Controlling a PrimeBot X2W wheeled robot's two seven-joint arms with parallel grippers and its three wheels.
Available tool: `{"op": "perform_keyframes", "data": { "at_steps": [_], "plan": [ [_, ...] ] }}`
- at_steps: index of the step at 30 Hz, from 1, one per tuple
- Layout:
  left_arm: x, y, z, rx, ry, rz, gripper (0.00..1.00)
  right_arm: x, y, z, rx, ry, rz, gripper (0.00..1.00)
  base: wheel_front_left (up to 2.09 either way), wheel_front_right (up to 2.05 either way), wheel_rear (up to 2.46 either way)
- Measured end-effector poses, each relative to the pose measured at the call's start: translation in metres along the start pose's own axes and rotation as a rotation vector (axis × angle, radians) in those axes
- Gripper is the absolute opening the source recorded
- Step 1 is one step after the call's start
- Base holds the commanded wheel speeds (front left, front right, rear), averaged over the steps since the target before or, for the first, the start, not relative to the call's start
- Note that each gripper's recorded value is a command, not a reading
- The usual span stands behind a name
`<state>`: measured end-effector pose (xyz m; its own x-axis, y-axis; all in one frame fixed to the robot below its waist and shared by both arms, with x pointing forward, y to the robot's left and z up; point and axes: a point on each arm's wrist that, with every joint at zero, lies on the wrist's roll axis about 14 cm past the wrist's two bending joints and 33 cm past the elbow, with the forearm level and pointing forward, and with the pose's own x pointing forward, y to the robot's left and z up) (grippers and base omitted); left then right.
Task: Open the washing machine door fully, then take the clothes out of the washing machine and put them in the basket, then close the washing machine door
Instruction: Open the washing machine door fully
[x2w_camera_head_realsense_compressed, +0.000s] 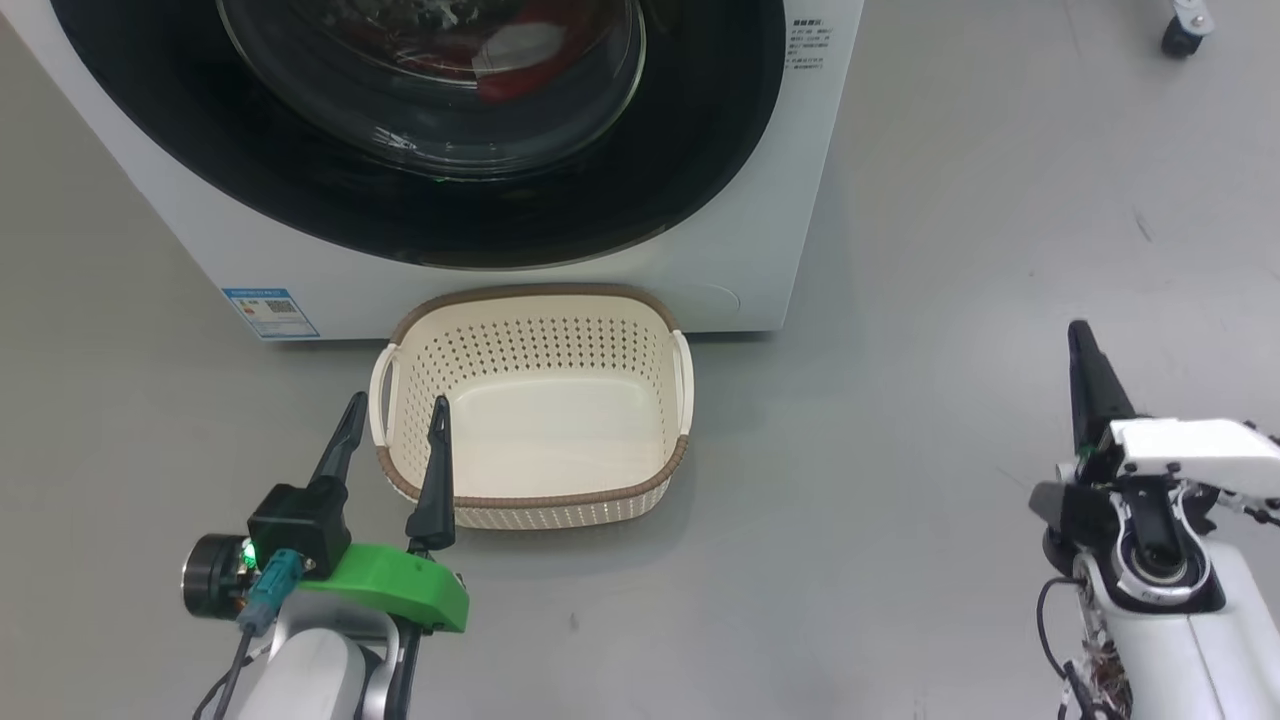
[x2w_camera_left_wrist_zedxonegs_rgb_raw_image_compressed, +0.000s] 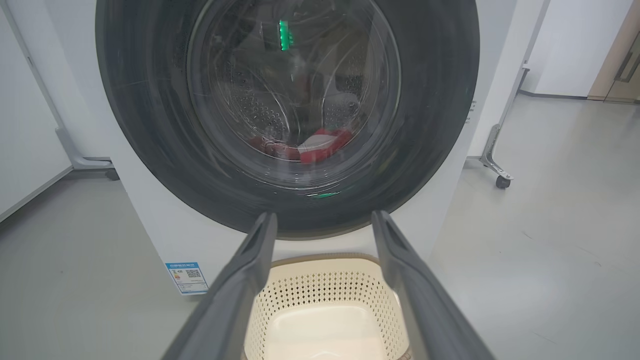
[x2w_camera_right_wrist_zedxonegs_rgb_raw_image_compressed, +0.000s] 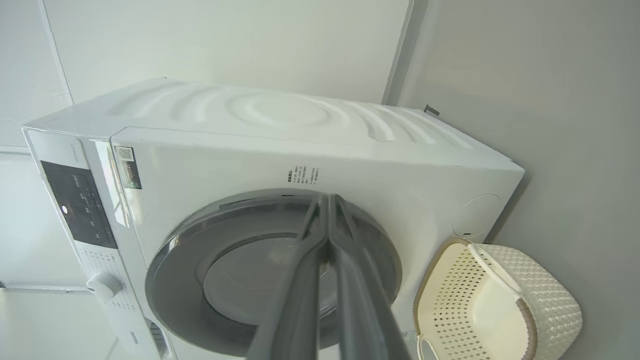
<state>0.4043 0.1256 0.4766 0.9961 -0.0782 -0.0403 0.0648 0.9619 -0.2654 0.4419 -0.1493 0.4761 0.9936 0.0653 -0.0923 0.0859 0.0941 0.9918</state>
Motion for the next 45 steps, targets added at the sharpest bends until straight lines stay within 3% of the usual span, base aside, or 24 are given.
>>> {"op": "perform_keyframes", "data": {
  "at_steps": [9,24,33,45],
  "plan": [
    [0.018,-0.002,-0.004,-0.006,0.003,-0.004,1.00,0.052,0.029,-0.012,0.255,0.066,0.076,0.00,0.00,0.00,0.00],
    [0.035,0.005,-0.012,-0.004,0.018,0.008,1.00,0.125,0.073,-0.054,0.375,0.263,0.144,0.00,0.00,0.00,0.00],
    [0.042,0.017,-0.018,0.010,0.032,0.032,1.00,0.163,0.072,-0.057,0.292,0.363,0.115,0.00,0.00,0.00,0.00],
    [0.041,0.028,-0.026,0.012,0.055,0.061,1.00,0.198,0.077,-0.088,0.117,0.527,0.108,0.00,0.00,0.00,0.00]
  ]
}}
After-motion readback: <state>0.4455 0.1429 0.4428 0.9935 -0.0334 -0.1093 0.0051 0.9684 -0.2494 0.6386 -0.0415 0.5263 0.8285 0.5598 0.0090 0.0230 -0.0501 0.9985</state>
